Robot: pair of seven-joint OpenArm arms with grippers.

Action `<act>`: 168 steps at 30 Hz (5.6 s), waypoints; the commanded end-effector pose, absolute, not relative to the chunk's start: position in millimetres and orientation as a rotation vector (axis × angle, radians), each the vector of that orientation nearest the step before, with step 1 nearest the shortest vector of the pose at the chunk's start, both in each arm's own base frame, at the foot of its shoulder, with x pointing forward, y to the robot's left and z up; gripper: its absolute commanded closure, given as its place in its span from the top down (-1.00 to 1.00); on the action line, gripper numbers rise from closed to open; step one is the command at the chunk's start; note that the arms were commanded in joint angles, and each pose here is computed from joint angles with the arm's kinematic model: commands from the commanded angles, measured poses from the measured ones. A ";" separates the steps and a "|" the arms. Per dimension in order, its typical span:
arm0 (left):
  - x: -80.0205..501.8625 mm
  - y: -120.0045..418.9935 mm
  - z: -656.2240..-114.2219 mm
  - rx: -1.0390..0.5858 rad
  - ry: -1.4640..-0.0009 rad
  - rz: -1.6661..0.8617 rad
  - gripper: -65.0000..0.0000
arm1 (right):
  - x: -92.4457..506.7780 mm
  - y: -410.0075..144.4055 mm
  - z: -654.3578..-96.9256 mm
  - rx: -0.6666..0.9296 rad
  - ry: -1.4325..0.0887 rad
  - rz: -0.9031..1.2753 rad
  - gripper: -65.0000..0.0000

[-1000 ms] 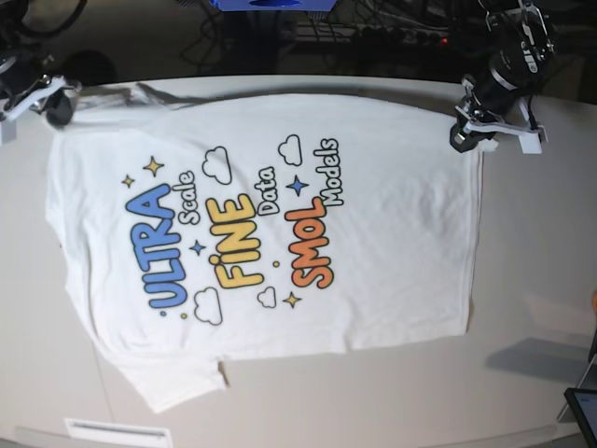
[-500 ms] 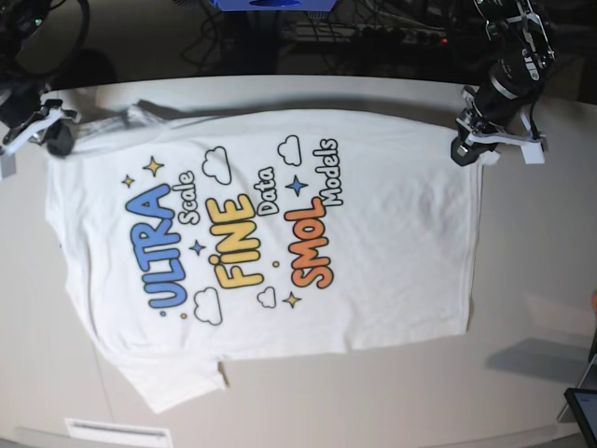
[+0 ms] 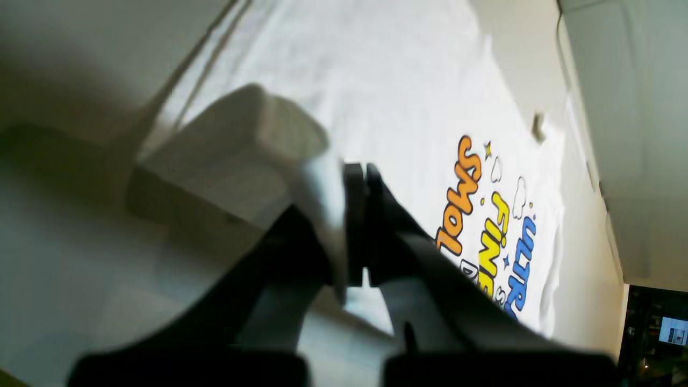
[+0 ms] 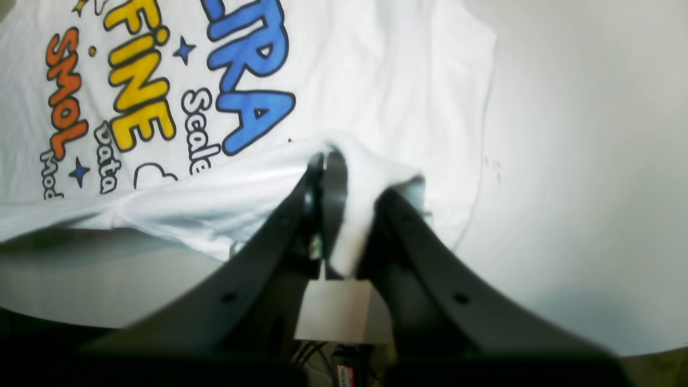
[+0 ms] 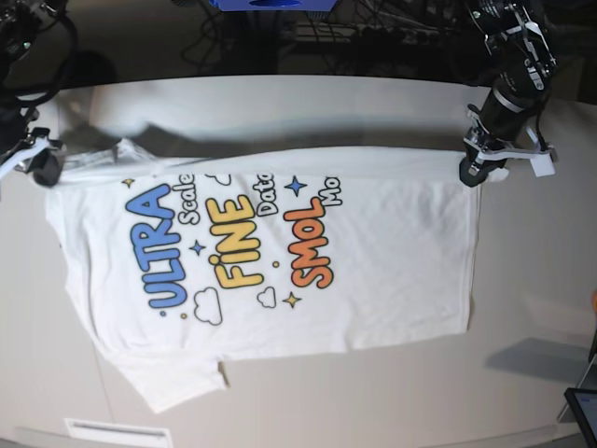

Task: Fold the T-shirt properly
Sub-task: 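Fold the shoulder edge over toward the hem with both grippers, then release and regrasp the folded edge with both grippers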

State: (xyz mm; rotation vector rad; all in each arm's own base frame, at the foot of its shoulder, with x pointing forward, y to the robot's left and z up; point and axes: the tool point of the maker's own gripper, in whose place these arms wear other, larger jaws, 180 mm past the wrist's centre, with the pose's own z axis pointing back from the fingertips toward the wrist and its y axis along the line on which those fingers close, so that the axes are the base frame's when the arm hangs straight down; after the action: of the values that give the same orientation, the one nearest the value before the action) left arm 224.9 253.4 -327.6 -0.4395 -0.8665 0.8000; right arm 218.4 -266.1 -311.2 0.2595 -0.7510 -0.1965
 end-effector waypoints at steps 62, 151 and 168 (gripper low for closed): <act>322.5 286.5 -363.3 -0.535 -0.873 1.005 -0.99 | 317.6 -245.4 -342.9 0.340 -0.712 -0.158 -0.62; 255.6 300.8 -394.8 0.386 -1.083 -0.211 -1.00 | 228.1 -193.0 -411.3 -0.123 -0.787 0.341 -0.99; 232.3 288.5 -362.2 0.394 -1.129 -0.260 -1.00 | 201.5 -216.5 -417.4 -0.164 -0.733 0.300 -0.99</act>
State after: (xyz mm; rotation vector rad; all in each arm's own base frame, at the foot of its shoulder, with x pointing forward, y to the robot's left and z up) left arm 223.6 283.4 -381.5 0.3647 -1.0621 -0.2552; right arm 208.5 -207.4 -414.8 -0.1272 -0.7774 0.2930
